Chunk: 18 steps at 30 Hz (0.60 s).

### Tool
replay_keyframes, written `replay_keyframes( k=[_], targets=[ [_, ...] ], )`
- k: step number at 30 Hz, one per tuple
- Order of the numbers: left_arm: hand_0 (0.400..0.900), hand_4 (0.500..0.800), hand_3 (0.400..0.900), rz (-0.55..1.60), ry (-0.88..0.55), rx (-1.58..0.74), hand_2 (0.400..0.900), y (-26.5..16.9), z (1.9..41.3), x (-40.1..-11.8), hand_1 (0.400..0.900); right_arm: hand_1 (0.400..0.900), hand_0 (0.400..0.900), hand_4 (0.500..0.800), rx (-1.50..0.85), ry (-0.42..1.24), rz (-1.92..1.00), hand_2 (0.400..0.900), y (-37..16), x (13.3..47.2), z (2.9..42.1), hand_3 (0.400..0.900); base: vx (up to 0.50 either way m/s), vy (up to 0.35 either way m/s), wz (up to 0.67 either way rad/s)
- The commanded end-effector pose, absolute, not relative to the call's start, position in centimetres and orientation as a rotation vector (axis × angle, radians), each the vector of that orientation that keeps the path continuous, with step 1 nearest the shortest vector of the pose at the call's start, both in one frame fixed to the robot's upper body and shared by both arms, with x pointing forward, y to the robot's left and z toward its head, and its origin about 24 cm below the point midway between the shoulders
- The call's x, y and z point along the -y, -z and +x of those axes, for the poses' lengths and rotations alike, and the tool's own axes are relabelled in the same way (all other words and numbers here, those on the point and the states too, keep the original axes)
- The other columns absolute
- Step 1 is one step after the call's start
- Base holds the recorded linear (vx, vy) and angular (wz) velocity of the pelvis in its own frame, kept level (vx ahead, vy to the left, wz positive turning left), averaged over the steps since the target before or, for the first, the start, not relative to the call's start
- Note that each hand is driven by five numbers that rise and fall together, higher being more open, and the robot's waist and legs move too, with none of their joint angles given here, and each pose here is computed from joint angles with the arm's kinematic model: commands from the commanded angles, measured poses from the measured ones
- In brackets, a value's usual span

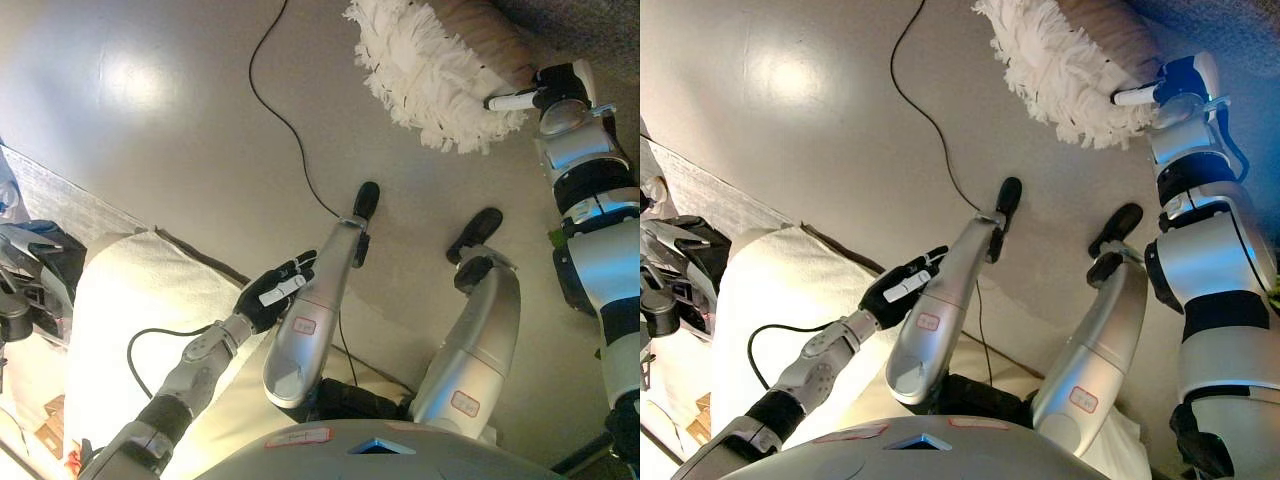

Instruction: Pick up the pillow and put it on the sofa.

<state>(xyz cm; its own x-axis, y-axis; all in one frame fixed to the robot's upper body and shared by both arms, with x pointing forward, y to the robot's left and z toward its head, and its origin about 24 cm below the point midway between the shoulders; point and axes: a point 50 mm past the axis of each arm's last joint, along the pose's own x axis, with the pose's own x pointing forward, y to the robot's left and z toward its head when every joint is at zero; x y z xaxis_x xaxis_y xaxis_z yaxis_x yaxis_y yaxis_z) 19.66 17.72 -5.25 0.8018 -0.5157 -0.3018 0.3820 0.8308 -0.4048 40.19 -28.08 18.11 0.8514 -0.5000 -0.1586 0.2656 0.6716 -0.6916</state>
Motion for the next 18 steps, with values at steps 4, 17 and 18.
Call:
replay_keyframes(
  k=[4, 17, 18],
  targets=[
    [0.900, 0.800, 0.900, -0.424, 0.677, -0.240, 0.900, 2.1, 19.3, -14.4, 0.900, 0.400, 0.400, 0.500, -0.101, 0.409, -0.763, 0.400, -26.8, 26.5, 41.2, 0.400, 0.001, -0.042, 0.06],
    [0.900, 0.800, 0.900, -0.419, 0.649, -0.232, 0.900, 1.8, 19.0, -14.7, 0.900, 0.400, 0.400, 0.500, -0.003, 0.432, -0.754, 0.400, -26.6, 27.2, 41.0, 0.400, -0.006, -0.050, 0.01],
    [0.900, 0.800, 0.900, -0.421, 0.652, -0.235, 0.900, 1.8, 18.9, -14.7, 0.900, 0.400, 0.400, 0.500, 0.002, 0.428, -0.756, 0.400, -26.5, 27.1, 41.0, 0.400, -0.014, -0.037, -0.09]
  ],
)
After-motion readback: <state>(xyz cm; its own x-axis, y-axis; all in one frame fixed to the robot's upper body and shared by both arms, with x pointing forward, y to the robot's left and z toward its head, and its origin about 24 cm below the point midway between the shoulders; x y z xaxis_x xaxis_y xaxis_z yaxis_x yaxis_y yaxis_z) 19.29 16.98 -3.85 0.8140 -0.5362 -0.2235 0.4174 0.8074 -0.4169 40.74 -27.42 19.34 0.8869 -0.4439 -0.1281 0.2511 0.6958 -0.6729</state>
